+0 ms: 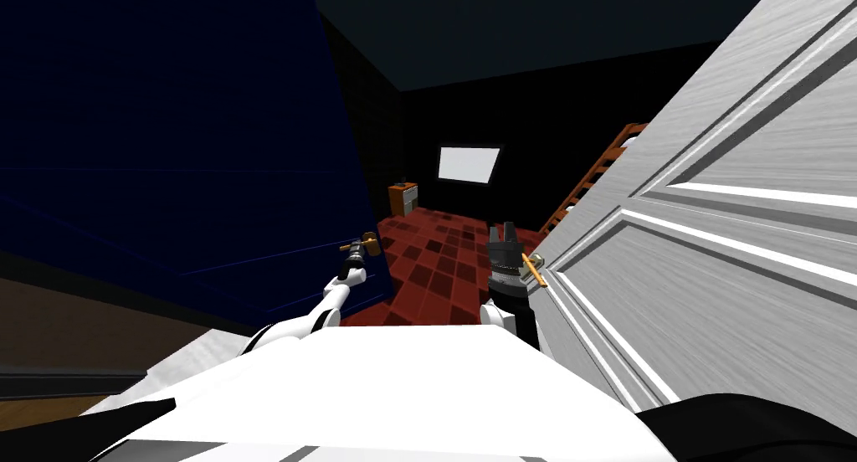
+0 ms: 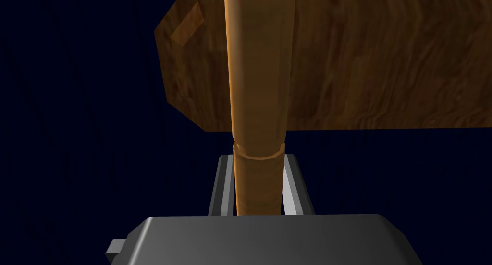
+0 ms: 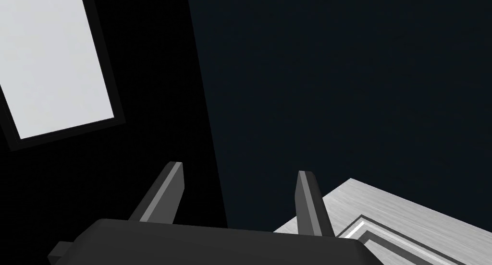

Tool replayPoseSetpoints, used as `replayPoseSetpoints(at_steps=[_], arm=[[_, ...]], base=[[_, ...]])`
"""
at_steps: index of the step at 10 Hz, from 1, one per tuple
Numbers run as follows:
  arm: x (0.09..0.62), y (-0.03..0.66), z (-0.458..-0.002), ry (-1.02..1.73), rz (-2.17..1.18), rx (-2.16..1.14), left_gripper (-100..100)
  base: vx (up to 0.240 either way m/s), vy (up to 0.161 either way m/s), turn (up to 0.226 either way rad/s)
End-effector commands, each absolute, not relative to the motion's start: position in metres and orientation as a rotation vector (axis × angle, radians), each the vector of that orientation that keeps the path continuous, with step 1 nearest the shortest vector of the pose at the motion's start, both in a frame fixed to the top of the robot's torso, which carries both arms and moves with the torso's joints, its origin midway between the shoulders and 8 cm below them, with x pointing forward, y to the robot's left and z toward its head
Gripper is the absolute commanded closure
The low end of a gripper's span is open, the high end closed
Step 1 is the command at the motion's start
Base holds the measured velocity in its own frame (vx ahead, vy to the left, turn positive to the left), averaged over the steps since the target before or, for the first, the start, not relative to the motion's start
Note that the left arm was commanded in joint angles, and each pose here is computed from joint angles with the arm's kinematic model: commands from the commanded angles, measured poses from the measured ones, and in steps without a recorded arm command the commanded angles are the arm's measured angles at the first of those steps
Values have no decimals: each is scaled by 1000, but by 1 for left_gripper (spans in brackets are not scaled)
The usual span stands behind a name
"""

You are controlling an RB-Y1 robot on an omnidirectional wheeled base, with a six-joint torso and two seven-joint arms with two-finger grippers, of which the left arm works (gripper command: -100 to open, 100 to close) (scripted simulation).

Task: Push the door open

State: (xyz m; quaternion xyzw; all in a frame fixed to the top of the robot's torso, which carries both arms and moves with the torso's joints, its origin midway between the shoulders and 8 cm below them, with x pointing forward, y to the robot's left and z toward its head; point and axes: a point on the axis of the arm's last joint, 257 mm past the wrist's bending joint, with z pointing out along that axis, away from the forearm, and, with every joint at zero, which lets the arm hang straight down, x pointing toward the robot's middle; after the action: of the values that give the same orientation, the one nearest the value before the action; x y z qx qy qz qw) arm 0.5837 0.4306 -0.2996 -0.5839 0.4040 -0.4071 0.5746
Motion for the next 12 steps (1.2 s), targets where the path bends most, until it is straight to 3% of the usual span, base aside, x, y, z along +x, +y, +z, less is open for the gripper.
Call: replayPoseSetpoints(at_steps=[1,12], arm=[[583,444,-298,934,-939,-1369,100],[578,483,-295,884,-894,-1388,100]], base=[[171,-60,163],[177,-80,129]])
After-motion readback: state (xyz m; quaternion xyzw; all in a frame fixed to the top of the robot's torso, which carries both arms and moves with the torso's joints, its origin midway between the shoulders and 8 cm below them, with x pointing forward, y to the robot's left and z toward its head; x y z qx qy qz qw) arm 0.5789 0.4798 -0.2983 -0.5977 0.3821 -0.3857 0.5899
